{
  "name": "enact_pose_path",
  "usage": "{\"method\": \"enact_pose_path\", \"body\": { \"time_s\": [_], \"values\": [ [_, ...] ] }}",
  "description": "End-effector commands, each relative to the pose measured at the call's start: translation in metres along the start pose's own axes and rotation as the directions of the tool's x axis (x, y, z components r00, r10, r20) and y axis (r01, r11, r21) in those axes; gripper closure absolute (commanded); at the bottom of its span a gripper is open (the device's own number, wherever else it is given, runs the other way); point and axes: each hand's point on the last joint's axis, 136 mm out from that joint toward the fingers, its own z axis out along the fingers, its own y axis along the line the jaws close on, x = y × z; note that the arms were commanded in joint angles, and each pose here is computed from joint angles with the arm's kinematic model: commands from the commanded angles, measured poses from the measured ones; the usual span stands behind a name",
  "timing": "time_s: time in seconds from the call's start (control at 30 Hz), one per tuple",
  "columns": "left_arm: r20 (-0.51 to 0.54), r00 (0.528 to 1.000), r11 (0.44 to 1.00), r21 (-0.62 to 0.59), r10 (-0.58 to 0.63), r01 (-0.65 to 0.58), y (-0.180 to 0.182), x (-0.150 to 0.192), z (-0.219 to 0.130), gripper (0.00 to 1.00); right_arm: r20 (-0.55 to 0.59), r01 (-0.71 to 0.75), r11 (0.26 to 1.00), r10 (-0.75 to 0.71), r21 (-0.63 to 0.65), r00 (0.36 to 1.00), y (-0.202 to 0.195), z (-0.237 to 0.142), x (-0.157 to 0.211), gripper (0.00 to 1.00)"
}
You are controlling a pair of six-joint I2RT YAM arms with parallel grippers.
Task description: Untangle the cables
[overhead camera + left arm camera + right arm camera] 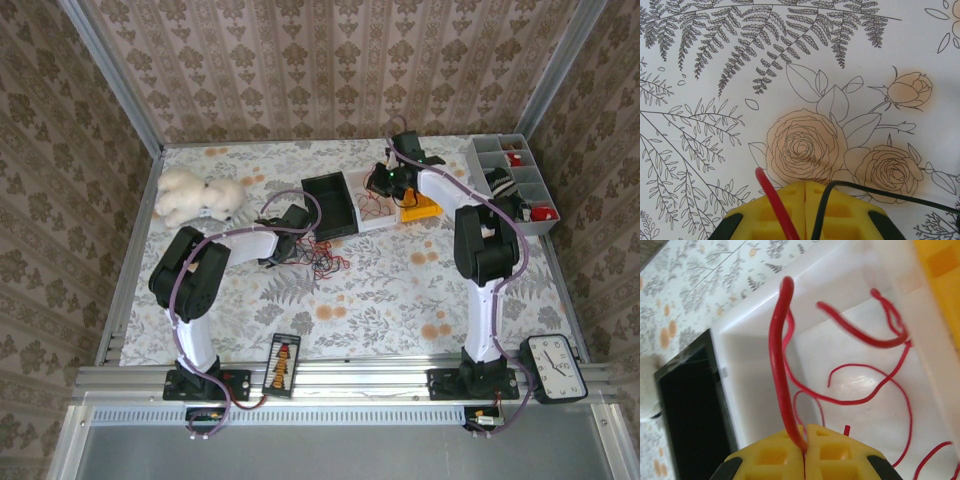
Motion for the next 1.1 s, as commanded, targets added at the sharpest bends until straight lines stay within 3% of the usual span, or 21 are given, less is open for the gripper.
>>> {"method": "enact_pose_path", "body": {
  "time_s": [0.0,0.7,1.07],
  "values": [
    [-0.101,0.995,1.000,0.000,0.006,-0.006,0.003,0.029,0.019,1.00,-0.007,-0.001,0.993,0.002,0.117,1.000,-0.020,0.013,0.004,0.93],
    [-0.112,0.994,1.000,-0.003,-0.003,0.003,0.006,0.031,0.022,1.00,-0.063,0.114,0.963,-0.101,0.244,0.993,-0.027,0.055,0.031,0.88],
    [-0.100,0.995,1.000,0.005,0.003,-0.003,0.002,0.029,0.019,1.00,0.194,0.151,0.982,-0.170,0.110,0.966,0.019,-0.016,0.001,0.59]
  ]
}}
